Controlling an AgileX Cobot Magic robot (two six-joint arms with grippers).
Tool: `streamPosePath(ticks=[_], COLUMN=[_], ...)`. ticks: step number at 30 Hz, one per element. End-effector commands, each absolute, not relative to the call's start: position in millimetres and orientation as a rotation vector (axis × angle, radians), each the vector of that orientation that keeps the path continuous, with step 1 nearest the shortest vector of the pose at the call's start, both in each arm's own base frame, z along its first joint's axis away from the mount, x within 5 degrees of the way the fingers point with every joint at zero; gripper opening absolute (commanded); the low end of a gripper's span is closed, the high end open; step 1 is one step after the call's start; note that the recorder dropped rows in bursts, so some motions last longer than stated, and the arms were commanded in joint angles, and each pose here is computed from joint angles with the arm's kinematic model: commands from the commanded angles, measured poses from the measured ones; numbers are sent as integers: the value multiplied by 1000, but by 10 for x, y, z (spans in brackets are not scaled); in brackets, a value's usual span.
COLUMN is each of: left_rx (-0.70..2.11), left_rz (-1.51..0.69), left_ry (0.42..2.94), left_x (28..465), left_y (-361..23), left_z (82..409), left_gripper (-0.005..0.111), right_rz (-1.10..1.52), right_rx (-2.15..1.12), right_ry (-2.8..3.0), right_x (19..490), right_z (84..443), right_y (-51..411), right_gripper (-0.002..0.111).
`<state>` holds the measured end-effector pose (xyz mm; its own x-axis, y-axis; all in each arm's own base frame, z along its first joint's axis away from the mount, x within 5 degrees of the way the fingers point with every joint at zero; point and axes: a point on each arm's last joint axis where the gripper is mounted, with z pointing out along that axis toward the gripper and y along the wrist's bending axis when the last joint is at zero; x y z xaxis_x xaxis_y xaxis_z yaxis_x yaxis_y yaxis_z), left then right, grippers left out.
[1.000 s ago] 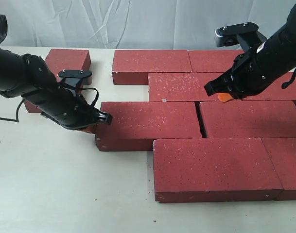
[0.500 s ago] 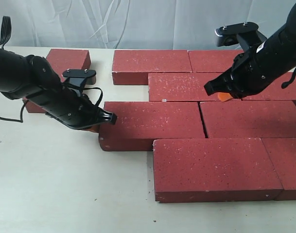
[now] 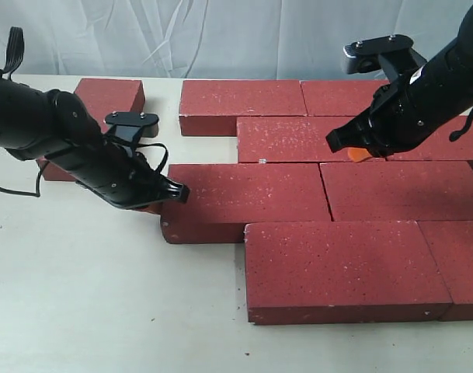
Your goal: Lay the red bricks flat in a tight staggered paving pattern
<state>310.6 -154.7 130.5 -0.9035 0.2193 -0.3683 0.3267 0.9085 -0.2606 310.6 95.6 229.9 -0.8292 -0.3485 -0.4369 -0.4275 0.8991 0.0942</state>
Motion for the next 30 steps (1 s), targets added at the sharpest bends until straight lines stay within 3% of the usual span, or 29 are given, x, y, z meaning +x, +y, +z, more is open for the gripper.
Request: streamPosePath(ticks=[1, 8, 13, 30], left_rx=[385, 471, 368, 349], left_rz=[-446, -407, -391, -545], left_ry=[2738, 2743, 2683, 2714], left_x=[3139, 3118, 3188, 3110], left_y=[-1490, -1470, -1345, -1432], left_z=[1316, 1326, 1496, 1559], left_gripper=[1, 1, 1, 0], right_rz=[260, 260, 261, 281], right_rx=[-570, -570, -570, -556], right_ry=[2644, 2644, 2647, 2676], right_x=[3108, 3108, 3109, 3146], right_z=[2289, 2289, 2282, 2176], right_y=[957, 957, 958, 978], right_gripper=[-1, -1, -1, -1])
